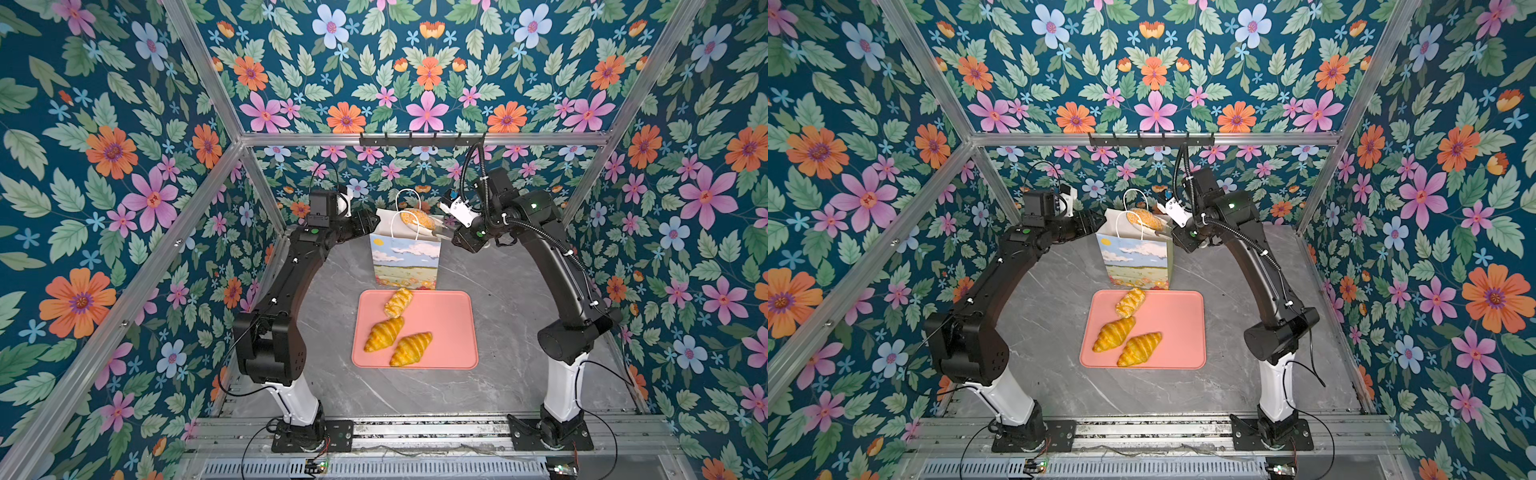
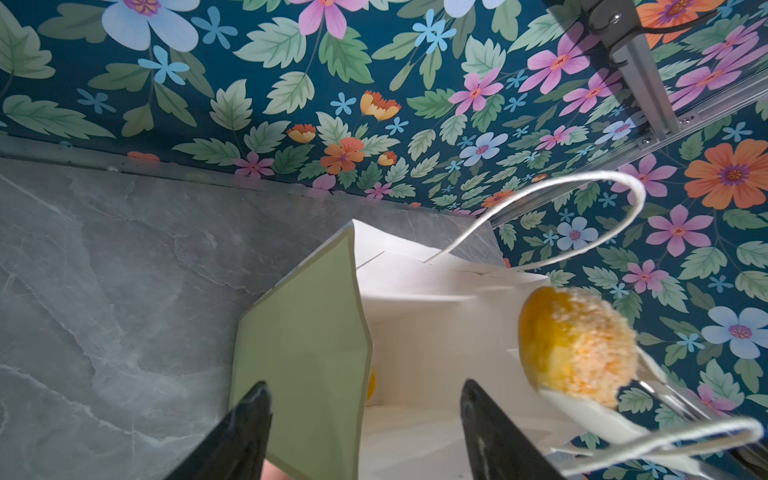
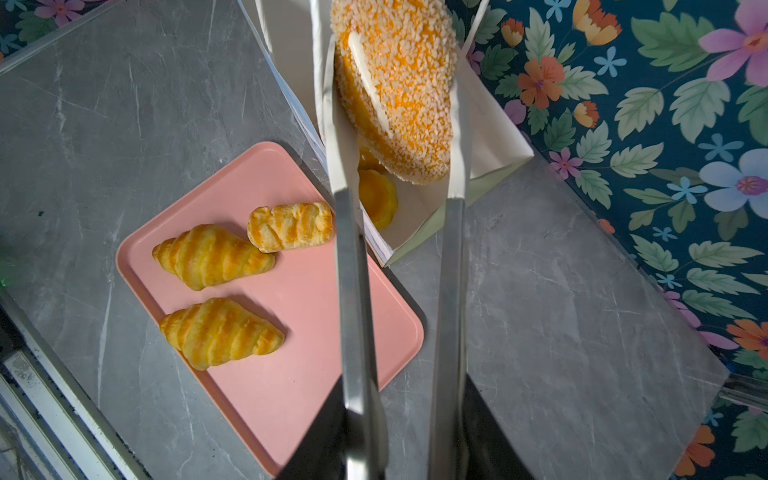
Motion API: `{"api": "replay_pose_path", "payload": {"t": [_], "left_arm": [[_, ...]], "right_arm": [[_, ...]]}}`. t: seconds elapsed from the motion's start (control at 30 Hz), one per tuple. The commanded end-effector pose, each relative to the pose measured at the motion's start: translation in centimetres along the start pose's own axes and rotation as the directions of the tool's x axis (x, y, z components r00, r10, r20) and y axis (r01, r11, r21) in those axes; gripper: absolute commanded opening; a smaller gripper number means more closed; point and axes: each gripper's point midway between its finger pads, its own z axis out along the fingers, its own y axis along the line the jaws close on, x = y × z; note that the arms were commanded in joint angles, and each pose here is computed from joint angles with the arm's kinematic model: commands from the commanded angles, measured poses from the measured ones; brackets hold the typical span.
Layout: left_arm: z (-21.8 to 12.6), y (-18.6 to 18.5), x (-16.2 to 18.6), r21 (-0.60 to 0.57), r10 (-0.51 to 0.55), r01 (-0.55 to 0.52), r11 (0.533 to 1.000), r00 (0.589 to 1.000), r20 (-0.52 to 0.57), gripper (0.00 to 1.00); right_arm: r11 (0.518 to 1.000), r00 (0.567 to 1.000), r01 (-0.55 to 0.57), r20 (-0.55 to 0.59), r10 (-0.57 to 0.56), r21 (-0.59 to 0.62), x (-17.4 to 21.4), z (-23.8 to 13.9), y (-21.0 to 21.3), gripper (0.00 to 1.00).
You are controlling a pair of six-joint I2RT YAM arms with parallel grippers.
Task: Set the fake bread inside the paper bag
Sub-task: 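Open the tongs with the right gripper to drop the bun into the bag, then withdraw the tongs from the bag and lower them toward the tray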
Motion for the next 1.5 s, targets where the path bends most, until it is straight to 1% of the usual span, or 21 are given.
{"api": "replay_pose_path", "payload": {"t": [0.0, 0.13, 0.47, 0.73, 0.87, 1.13, 1.27, 1.3, 1.47], "left_arm": [[0.1, -0.4, -0.4, 0.025, 0.01, -0.01, 1.0, 1.0, 0.009, 0.73], [0.2, -0.4, -0.3, 0.027, 0.015, -0.015, 1.0, 1.0, 0.004, 0.73], [0.2, -0.6, -0.1, 0.041, 0.026, -0.027, 0.999, 1.0, 0.004, 0.73], [0.3, -0.5, 0.2, 0.045, 0.028, -0.028, 0.999, 1.0, 0.0, 0.73], [0.3, -0.5, 0.1, 0.047, 0.027, -0.027, 0.999, 1.0, -0.002, 0.73], [-0.6, -1.1, -0.3, 0.043, 0.035, -0.035, 0.998, 0.999, 0.005, 0.73], [-1.6, -1.6, -0.6, 0.035, 0.044, -0.045, 0.998, 0.999, 0.017, 0.74], [-1.9, -1.7, -0.7, 0.031, 0.048, -0.048, 0.998, 0.999, 0.021, 0.74], [-3.7, -2.2, -0.5, 0.013, 0.064, -0.065, 0.998, 0.997, 0.042, 0.75]], "right_arm": [[1.0, 0.999, 0.004, 0.049, -0.004, 0.002, -1.1, -0.1, 0.0, 0.37], [1.0, 0.999, 0.006, 0.049, -0.006, -0.001, -1.1, 0.3, 0.0, 0.38], [1.0, 0.999, 0.015, 0.05, -0.016, 0.011, -1.3, 0.4, 0.0, 0.47], [0.999, 0.998, 0.017, 0.054, -0.018, 0.028, -1.2, -0.5, -0.2, 0.48], [0.999, 0.995, 0.02, 0.094, -0.024, 0.042, -1.8, -2.5, -0.1, 0.48], [0.999, 0.981, 0.015, 0.19, -0.025, 0.051, -1.7, -8.4, 0.9, 0.48], [0.999, 0.971, 0.009, 0.238, -0.02, 0.048, -0.7, -11.4, 1.9, 0.48], [0.999, 0.964, 0.004, 0.264, -0.017, 0.05, -0.4, -12.8, 2.3, 0.47], [1.0, 0.948, -0.017, 0.319, 0.012, 0.012, 1.8, -15.1, 4.3, 0.47]]}}
